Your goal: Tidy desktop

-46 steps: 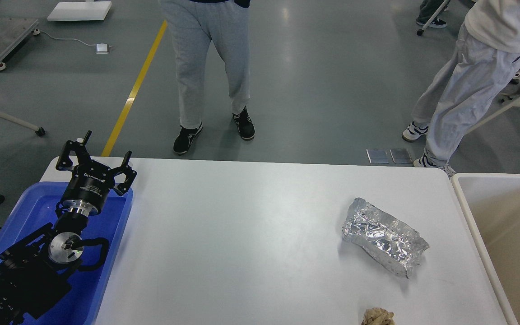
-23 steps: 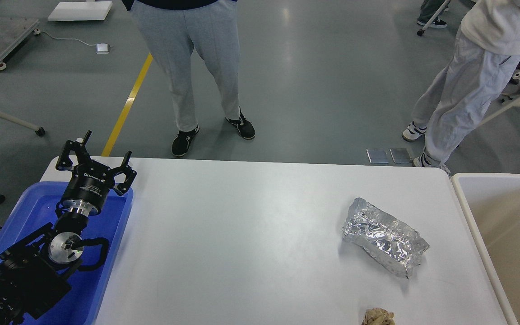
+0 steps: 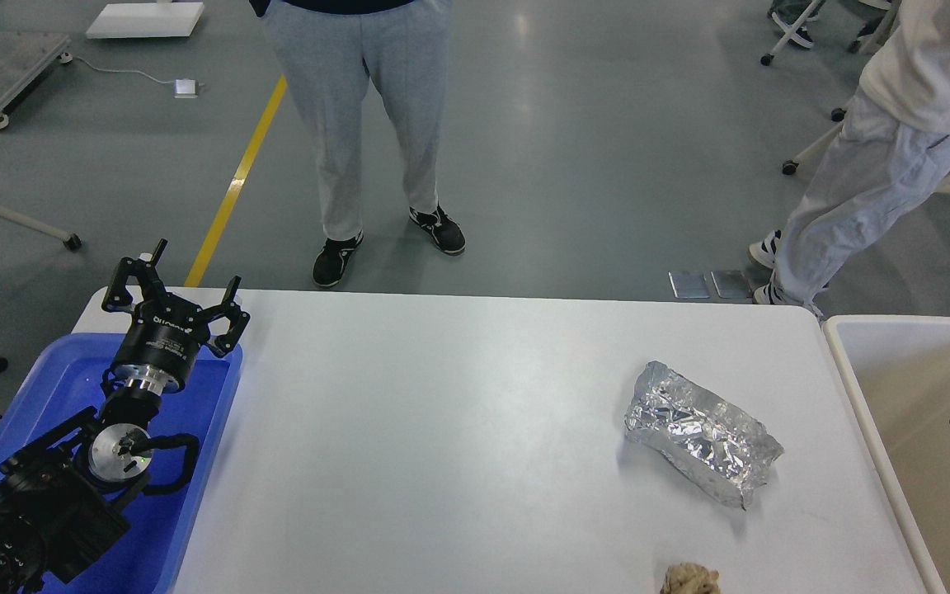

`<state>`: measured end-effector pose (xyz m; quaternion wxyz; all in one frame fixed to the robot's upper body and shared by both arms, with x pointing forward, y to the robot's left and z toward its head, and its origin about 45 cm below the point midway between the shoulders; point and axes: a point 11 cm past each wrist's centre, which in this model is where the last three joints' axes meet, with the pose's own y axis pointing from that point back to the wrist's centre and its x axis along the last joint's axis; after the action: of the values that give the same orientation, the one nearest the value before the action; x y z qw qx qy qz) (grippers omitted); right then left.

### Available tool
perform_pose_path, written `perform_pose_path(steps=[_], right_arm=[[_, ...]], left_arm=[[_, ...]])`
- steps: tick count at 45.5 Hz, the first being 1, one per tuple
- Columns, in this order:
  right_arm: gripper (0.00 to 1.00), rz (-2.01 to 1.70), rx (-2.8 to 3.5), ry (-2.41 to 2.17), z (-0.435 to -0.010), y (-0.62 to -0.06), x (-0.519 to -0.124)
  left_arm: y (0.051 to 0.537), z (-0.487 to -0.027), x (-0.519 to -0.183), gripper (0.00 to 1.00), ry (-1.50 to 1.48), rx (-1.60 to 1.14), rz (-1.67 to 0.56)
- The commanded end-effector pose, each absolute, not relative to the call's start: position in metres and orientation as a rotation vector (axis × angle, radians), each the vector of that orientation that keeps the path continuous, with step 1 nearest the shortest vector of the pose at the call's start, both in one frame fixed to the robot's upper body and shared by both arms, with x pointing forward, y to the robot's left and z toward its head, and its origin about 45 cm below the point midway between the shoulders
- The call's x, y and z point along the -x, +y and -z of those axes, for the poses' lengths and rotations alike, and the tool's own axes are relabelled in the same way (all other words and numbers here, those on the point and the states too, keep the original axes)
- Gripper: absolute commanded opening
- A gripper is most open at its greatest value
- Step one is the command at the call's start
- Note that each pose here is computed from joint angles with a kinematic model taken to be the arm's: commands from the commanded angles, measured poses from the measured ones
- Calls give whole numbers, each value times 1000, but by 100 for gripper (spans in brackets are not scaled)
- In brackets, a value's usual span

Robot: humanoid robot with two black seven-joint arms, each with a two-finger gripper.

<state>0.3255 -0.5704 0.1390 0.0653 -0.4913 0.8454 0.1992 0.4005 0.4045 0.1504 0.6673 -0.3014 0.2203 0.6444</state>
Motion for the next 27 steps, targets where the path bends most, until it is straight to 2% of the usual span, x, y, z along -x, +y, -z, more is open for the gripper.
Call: perform_pose_path(steps=[1, 6, 13, 27], right_arm=[[99, -445, 1558, 2238, -176, -529, -342], [99, -363, 1672, 2145, -190, -491, -356], [99, -389, 1702, 2065, -187, -455, -367], [99, -436, 1654, 2065, -184, -428, -388]], left_arm=[[404, -150, -401, 100, 497, 680, -1454], [405, -151, -400, 100, 496, 680, -1454], [404, -150, -401, 100, 497, 680, -1454], [405, -151, -400, 100, 496, 680, -1454]])
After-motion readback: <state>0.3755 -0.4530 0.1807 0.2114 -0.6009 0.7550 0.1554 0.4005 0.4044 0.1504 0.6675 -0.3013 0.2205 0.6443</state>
